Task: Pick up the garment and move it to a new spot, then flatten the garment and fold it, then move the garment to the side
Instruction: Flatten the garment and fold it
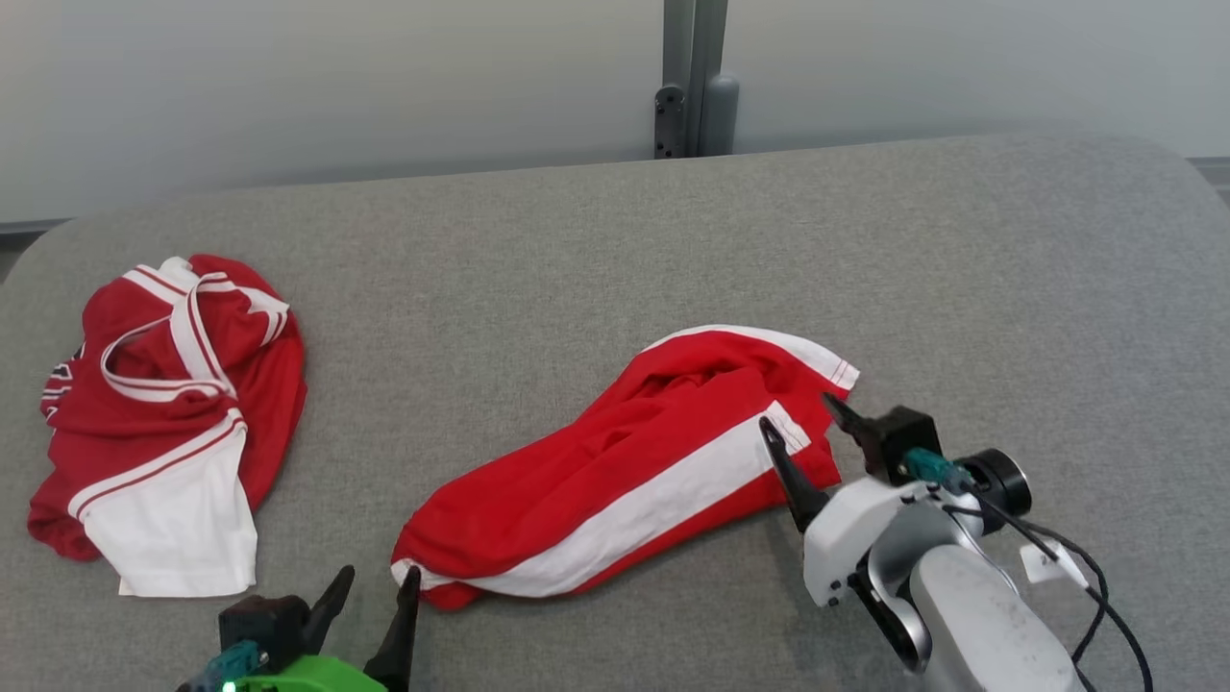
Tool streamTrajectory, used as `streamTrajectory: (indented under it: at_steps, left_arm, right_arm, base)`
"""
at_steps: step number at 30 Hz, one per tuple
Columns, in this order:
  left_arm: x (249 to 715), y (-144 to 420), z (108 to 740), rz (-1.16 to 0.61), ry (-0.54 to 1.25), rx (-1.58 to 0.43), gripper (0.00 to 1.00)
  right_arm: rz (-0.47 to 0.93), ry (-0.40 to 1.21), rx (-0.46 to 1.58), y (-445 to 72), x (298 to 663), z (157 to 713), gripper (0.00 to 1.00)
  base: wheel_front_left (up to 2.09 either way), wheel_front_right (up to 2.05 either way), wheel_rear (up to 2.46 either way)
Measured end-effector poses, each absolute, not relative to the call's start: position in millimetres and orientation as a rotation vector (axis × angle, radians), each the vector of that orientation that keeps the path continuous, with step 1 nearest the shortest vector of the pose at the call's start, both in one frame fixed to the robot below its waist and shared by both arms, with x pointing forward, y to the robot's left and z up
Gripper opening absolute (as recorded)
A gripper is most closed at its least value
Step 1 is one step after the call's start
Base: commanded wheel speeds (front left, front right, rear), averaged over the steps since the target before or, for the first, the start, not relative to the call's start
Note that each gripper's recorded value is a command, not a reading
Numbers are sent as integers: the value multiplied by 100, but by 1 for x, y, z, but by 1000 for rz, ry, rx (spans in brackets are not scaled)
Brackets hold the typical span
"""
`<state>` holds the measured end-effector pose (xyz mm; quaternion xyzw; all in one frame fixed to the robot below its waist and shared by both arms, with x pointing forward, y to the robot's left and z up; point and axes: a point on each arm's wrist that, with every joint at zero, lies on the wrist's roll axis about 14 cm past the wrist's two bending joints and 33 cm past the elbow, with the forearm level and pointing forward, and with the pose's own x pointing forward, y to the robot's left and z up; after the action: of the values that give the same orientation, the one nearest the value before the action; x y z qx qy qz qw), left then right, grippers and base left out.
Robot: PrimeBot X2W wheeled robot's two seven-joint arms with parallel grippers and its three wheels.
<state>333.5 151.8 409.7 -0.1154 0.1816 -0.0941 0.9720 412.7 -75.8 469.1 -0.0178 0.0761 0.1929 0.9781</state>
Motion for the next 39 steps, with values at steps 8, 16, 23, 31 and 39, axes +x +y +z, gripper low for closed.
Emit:
streamTrajectory:
  at_steps: [8, 16, 23, 31, 39]
  left_arm:
    - [336, 155, 391, -187, 479, -261, 100]
    - [335, 151, 386, -194, 513, -303, 100]
    - [340, 139, 390, -235, 509, -330, 100]
    - [344, 127, 390, -286, 523, -337, 100]
    - [345, 125, 386, -300, 541, -342, 100]
  right_arm:
    - [443, 377, -67, -57, 436, 432, 100]
    - [446, 459, -71, -56, 440, 413, 100]
    - [459, 501, -66, -54, 434, 407, 100]
    - [449, 489, -66, -60, 434, 410, 100]
    - [450, 502, -60, -63, 426, 407, 100]
  base:
    - [0, 0, 0]
    - [0, 0, 0]
    - [0, 0, 0]
    - [0, 0, 0]
    - [0, 0, 0]
